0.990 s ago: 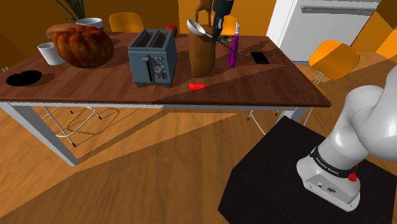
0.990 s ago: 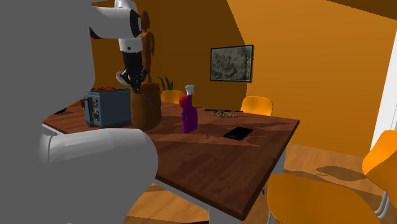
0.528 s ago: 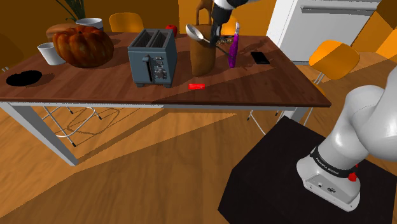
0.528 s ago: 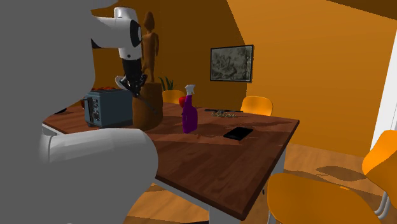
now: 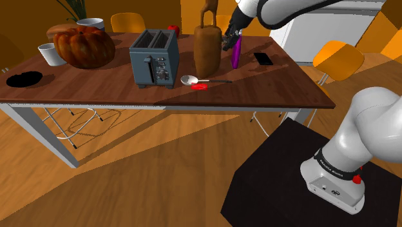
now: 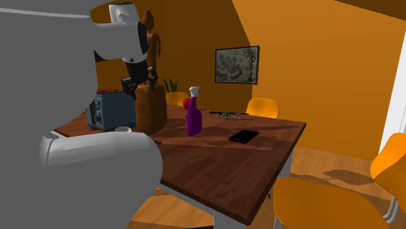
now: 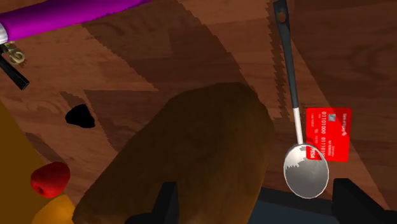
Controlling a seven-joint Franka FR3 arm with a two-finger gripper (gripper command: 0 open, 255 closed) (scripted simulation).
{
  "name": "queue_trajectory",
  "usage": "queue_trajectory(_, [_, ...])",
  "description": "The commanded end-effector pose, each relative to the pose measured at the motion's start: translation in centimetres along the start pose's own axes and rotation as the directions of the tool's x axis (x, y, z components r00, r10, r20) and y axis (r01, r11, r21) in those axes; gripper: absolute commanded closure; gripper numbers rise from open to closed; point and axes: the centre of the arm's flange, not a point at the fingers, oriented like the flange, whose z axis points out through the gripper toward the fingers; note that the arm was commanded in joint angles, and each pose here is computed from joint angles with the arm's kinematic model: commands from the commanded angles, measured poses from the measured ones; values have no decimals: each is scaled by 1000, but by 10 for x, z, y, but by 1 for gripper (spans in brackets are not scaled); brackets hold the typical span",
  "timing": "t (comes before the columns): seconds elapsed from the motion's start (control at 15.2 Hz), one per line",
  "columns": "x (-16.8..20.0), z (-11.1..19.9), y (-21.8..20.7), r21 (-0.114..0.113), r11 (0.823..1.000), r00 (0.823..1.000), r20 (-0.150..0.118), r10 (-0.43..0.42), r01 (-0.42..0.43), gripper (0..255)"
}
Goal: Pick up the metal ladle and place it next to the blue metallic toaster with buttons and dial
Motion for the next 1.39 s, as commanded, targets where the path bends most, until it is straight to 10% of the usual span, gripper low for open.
queue_trajectory(0.0, [-3,7,-4,-10,1000,1000,-9,1,-1,0])
queue_trajectory(0.79, [-3,32,-4,-10,1000,1000,-9,1,-1,0])
queue_trajectory(0.86, [-3,31,-3,-10,1000,1000,-9,1,-1,255])
queue_trajectory(1.32, [-3,32,-3,-10,1000,1000,-9,1,-1,255])
